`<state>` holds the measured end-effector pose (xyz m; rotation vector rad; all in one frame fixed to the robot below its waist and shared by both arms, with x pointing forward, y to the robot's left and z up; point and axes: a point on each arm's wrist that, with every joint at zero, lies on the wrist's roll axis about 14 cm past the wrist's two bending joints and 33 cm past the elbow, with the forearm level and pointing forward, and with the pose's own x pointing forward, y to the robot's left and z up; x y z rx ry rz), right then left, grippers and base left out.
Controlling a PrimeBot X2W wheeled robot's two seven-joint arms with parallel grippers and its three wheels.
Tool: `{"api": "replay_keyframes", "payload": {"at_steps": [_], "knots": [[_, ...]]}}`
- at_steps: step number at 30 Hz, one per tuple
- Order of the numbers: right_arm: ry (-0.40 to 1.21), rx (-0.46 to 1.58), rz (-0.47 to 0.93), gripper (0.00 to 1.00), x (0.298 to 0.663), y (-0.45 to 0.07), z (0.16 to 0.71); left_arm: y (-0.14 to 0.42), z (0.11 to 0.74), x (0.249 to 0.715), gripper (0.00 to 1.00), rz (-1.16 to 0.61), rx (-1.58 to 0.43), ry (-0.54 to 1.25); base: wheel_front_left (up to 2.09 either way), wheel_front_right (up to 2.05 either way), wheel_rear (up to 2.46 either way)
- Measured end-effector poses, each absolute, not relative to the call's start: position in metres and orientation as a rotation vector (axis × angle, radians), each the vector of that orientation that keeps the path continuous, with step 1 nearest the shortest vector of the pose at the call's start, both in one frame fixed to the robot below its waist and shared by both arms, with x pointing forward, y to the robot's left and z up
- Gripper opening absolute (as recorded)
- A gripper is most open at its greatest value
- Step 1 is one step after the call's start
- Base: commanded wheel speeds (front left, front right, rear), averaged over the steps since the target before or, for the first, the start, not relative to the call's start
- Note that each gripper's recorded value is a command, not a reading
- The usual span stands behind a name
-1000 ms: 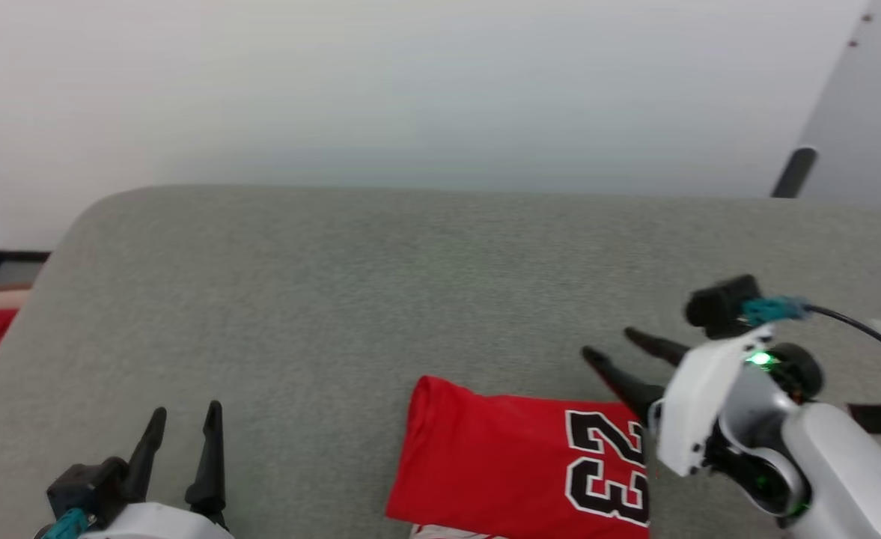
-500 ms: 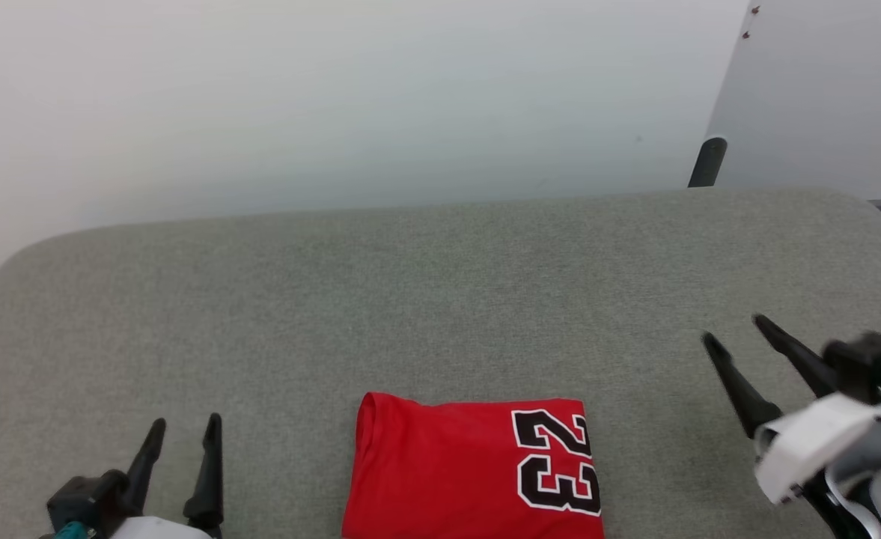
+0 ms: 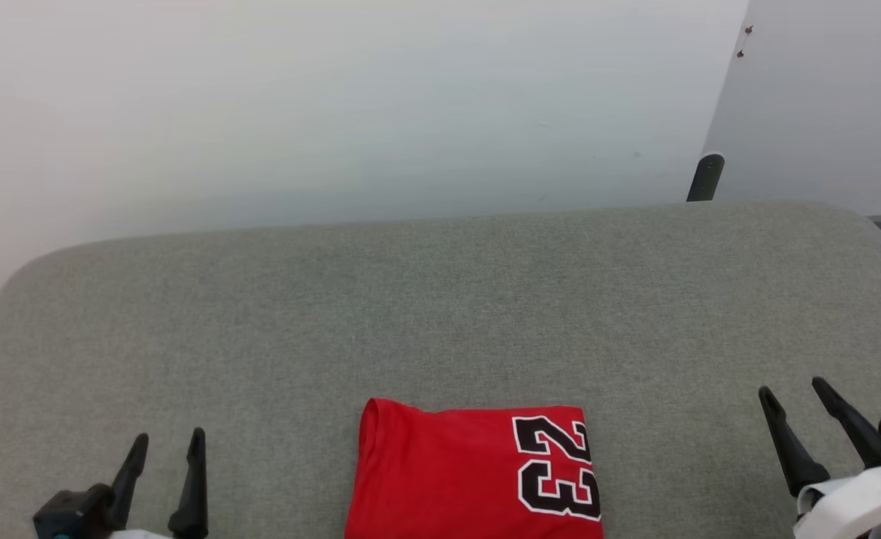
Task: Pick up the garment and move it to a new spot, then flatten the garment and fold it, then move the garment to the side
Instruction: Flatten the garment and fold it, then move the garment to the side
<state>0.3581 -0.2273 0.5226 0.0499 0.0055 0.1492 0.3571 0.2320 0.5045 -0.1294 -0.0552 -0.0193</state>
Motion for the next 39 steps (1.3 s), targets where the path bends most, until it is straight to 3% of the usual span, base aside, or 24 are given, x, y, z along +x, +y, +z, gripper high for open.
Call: {"api": "replay_keyframes", "payload": {"at_steps": [22,33,39], "knots": [[0.031,0.048,0.156,1.0,0.356,-0.22,0.517,0.24,0.505,0.35,1.0,0.009,-0.13,-0.063,0.0,0.0,0.0],[0.168,0.066,0.373,1.0,0.368,-0.143,0.496,0.271,0.507,0.332,1.0,0.099,-0.117,-0.076,0.0,0.0,0.0],[0.325,0.047,0.475,1.0,0.369,-0.11,0.471,0.281,0.507,0.322,1.0,0.134,-0.12,-0.081,0.0,0.0,0.0]]}}
